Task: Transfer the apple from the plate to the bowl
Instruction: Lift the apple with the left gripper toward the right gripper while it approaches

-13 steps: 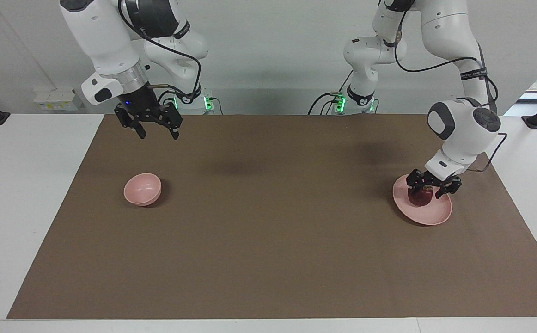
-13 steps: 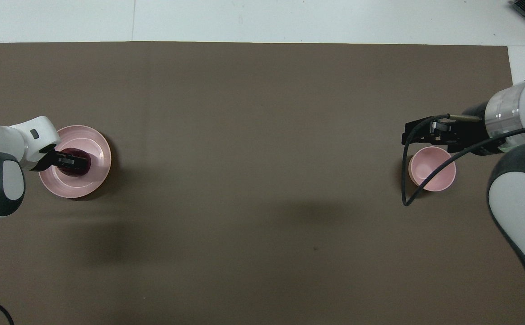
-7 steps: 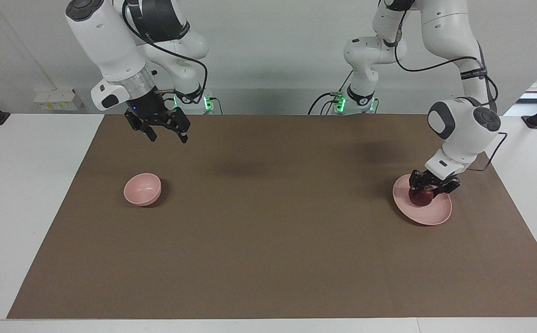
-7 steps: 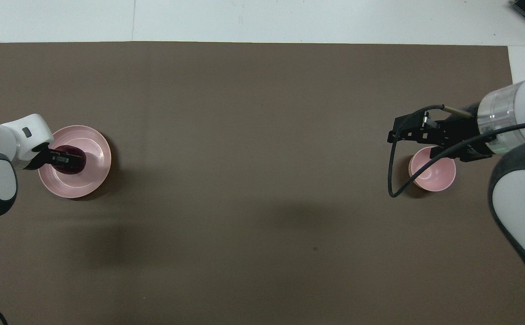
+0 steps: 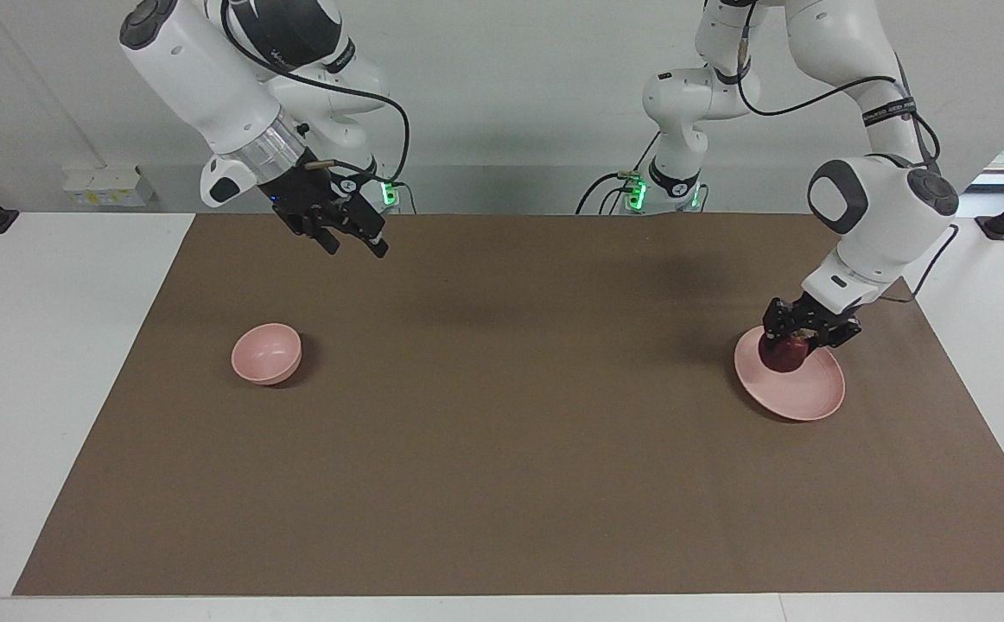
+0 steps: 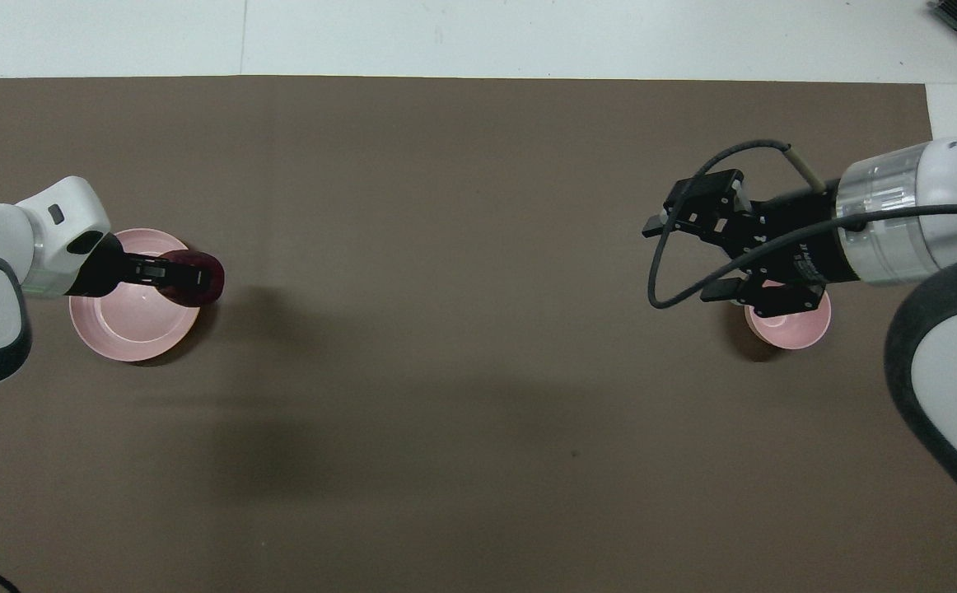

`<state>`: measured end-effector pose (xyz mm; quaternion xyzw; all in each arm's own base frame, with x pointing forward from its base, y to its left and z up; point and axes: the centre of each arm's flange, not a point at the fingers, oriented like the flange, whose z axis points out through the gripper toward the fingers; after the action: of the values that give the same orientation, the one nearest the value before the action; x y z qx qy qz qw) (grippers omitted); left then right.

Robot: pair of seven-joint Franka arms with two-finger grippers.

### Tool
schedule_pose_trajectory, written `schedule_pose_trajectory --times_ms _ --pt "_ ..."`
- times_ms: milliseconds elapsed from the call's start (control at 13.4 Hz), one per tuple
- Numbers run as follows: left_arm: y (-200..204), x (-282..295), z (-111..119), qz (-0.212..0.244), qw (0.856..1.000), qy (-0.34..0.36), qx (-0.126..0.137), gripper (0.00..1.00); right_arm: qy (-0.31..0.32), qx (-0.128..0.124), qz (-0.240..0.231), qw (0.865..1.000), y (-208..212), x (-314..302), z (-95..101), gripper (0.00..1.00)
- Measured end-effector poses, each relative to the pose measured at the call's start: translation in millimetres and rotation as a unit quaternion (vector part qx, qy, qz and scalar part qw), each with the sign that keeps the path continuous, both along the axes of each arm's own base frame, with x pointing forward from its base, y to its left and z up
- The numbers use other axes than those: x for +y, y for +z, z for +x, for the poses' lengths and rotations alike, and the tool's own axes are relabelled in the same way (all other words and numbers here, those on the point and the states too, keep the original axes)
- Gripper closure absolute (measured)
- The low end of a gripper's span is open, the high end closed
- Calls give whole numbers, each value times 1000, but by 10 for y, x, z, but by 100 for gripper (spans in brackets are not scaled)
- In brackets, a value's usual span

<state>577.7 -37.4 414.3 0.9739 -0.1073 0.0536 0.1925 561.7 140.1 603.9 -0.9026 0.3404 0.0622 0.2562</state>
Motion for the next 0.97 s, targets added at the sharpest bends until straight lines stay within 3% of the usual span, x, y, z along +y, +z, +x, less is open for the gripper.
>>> schedule_pose_trajectory --times_ms 224,523,972 --pt "29 -457 -24 -87 996 16 8 36 -82 61 74 992 -70 206 60 0" --pt "131 -958 -64 -181 983 32 17 36 -174 154 133 963 -453 292 281 0" --pt "337 -1554 -185 -290 955 48 32 36 -192 236 186 934 -1032 735 415 0"
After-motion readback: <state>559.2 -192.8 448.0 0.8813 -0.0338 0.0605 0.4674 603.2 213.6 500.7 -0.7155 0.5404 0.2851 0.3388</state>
